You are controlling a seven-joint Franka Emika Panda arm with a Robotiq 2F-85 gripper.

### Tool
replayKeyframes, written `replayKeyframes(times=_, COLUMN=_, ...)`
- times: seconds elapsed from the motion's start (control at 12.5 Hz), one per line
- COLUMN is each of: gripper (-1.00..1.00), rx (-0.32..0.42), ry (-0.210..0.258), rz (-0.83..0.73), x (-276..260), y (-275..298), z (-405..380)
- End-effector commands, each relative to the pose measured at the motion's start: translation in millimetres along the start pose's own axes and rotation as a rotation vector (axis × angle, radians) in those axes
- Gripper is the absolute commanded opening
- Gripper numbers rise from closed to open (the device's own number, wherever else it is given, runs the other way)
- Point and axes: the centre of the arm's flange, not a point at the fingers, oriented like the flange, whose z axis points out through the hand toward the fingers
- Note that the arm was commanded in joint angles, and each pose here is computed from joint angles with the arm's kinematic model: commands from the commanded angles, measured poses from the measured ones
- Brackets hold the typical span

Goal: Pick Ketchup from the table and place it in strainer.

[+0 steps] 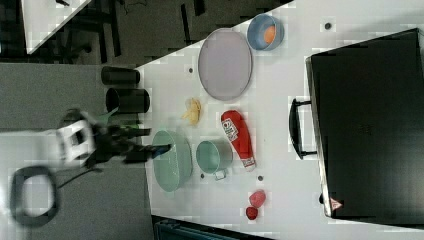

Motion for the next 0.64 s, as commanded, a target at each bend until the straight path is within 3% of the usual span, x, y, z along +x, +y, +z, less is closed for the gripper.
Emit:
replayKeyframes(times=0.08, gripper=1.0, rx=-0.018, ry=-0.068, rz=-0.453, x=1.4, y=-19.2, z=81.1)
replayKeyframes(times=0.32, gripper=1.0, rx=-0.002, ry=-0.045, rz=-0.679, x=1.8, y=-24.3, z=133.5)
replayKeyframes(times=0.64, gripper=1.0, rx=0.012, ry=-0.017, rz=-0.714, x=0.4, y=-25.6, z=195.7)
